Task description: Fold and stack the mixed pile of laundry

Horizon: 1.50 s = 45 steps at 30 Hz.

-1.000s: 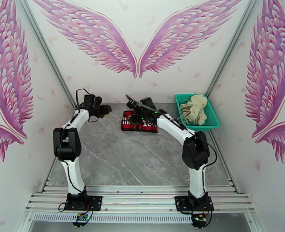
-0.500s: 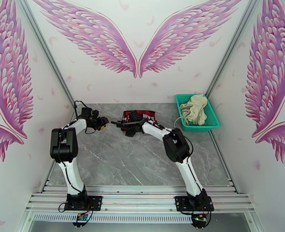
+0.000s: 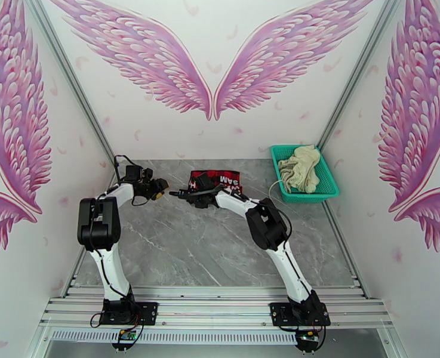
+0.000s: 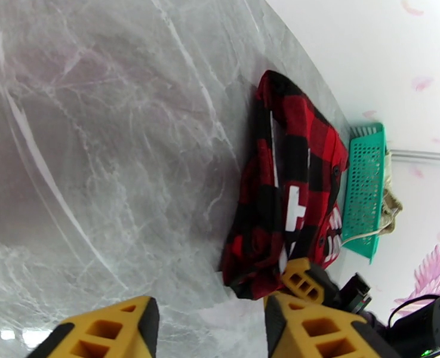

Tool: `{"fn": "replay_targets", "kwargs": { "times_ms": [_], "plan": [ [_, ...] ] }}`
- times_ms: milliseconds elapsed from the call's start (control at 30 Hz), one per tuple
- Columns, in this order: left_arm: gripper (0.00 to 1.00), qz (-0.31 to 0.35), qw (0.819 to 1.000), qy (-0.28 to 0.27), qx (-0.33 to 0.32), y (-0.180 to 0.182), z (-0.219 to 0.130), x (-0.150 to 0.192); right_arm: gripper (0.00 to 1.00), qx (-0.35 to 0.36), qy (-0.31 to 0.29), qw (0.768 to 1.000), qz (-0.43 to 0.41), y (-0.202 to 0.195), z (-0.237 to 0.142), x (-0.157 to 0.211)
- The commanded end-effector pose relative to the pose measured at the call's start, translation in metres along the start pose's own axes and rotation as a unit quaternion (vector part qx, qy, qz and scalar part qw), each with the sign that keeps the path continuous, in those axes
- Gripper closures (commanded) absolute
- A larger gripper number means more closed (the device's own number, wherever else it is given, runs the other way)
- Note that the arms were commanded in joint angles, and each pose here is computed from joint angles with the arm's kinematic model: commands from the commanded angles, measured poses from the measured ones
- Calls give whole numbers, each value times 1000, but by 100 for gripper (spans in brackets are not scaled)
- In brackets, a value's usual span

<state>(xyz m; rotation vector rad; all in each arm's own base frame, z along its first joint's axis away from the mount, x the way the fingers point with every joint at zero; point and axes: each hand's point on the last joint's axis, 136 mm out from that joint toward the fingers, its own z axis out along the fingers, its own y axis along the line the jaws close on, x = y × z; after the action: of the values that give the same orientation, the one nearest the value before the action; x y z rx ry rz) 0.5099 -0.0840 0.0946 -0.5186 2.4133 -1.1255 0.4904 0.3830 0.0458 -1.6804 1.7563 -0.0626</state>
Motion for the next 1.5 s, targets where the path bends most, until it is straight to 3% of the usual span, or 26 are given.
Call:
{"fn": "replay_targets", "kwargs": {
  "times_ms": [0, 133, 567, 733, 1033, 1200, 1300, 1333, 1400, 1467],
  "plan": [
    [36, -36, 998, -5, 45, -23, 10, 7, 94, 23, -50, 998, 37, -24, -29, -22],
    [27, -87, 995, -9, 49, -28, 30, 20, 99, 24, -87, 994, 66, -29, -51, -30],
    [6, -157, 987, 8, 20, -29, 83, 49, 100, 2, -103, 991, 82, -20, -59, -27],
    [5, -179, 984, 5, 13, -29, 97, 54, 100, 6, -116, 989, 87, -25, -62, -32],
    [9, -180, 983, 19, 41, -61, 126, 56, 100, 7, -133, 987, 91, -27, -70, -38],
    [23, -182, 982, 25, 43, -66, 137, 59, 100, 11, -140, 986, 93, -29, -74, -41],
    [41, -182, 982, 24, 43, -65, 141, 58, 100, 11, -141, 985, 95, -29, -77, -41],
    [51, -181, 982, 23, 43, -65, 141, 58, 99, 11, -142, 985, 95, -28, -79, -42],
    [67, -175, 984, 19, 38, -64, 142, 55, 86, 12, -140, 985, 100, -28, -83, -40],
    [82, -163, 986, 15, 39, -65, 142, 53, 60, 17, -132, 985, 113, -28, -88, -37]
  ]
}}
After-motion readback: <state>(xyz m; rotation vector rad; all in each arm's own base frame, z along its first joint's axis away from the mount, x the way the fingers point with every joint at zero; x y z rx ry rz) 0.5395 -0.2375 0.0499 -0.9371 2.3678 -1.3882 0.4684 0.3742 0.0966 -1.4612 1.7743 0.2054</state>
